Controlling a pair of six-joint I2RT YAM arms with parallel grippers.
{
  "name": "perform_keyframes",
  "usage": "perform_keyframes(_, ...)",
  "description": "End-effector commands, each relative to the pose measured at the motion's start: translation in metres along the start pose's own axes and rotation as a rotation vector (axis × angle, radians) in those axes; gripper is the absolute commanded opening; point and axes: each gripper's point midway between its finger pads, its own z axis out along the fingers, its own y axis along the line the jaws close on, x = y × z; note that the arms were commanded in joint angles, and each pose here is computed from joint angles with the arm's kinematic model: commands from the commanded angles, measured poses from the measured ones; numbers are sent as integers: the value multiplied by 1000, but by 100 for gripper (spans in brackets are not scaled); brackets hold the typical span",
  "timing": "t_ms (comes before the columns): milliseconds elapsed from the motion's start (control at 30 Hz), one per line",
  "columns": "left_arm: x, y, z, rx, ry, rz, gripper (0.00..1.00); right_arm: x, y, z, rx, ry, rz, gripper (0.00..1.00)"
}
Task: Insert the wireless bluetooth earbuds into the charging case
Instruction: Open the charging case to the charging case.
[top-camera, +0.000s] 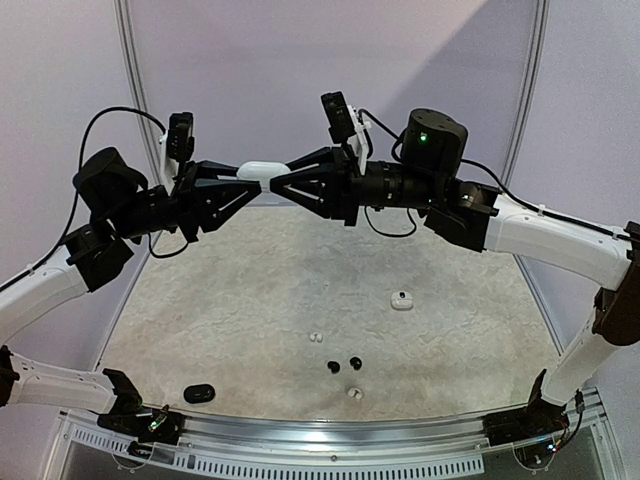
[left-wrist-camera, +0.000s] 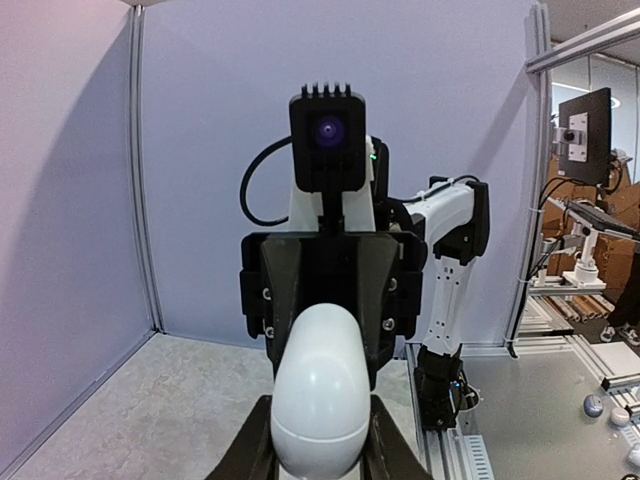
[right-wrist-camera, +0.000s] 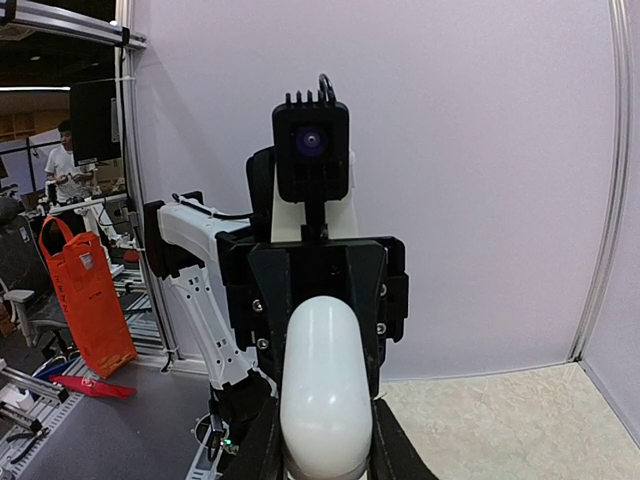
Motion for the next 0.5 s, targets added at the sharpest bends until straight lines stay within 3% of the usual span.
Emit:
perform_keyframes(0,0,-1,3,-1,6,17,0,3,-12,0,69,23,30,32)
perform_keyframes(67,4,-2,3,0,22,47,0,6,-18,-1,103,51,38,47)
perform_keyframes(133,7,-4,2,5,34,89,0,8,-22,-1,129,70,33,53)
perform_keyframes(467,19,-18,3,76,83,253,0,17,-33,7,176,126,28,52)
